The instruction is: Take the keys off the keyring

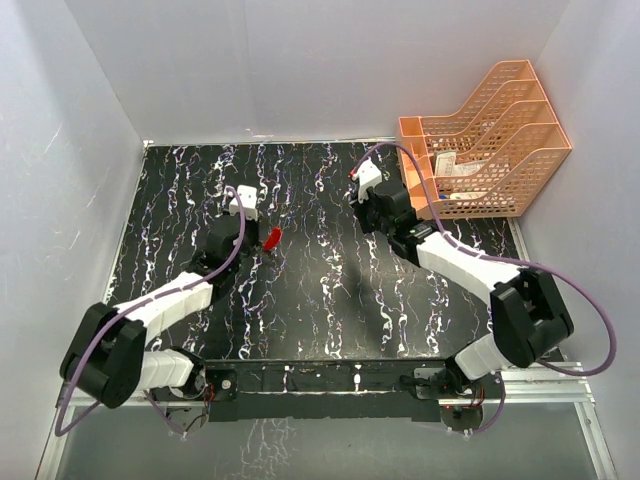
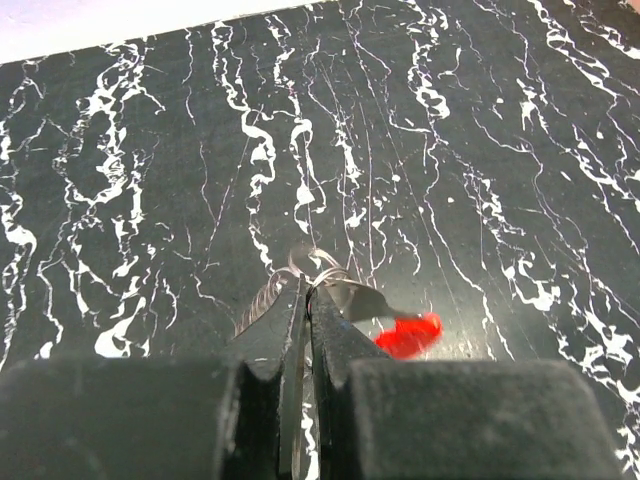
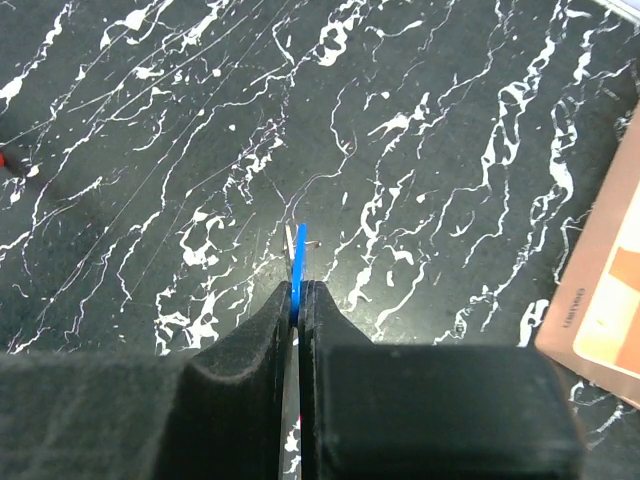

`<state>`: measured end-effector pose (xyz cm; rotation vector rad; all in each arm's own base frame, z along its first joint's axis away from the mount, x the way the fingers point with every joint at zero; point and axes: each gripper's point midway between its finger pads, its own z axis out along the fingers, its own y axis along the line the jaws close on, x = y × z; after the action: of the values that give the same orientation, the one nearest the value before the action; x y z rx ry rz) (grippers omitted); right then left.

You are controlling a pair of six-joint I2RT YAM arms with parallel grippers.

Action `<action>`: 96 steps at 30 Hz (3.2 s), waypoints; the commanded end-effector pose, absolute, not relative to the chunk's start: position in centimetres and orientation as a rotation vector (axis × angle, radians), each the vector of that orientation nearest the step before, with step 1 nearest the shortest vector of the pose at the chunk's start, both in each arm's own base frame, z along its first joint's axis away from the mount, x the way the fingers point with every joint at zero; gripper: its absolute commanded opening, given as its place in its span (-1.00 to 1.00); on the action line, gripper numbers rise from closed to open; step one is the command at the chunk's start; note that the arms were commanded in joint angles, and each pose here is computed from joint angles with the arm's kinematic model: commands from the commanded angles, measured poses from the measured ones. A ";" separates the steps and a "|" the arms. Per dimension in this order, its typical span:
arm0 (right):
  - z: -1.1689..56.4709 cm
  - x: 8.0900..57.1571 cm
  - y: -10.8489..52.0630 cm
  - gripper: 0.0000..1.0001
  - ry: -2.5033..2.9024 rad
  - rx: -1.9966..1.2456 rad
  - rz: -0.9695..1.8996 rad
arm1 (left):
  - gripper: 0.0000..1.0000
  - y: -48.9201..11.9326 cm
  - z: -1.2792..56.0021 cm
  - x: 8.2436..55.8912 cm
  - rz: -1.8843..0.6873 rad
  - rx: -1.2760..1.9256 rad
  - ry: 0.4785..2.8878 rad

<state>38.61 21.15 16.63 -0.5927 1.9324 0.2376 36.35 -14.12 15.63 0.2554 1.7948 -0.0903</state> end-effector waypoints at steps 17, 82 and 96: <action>8.4 46.0 21.7 -1.00 2.030 -0.491 0.387 | -1.00 -13.7 3.9 43.2 -0.233 0.162 1.990; 30.7 36.5 14.1 0.96 1.641 -0.105 0.357 | 0.97 -8.3 25.3 32.6 -0.266 -0.096 1.724; 33.1 32.5 10.6 0.96 1.480 -0.046 0.294 | 0.97 -5.5 25.8 29.4 -0.216 -0.189 1.635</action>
<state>33.05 11.88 29.66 -0.0904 1.6193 0.3178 30.12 -6.62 24.90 -0.1424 1.6838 -0.2424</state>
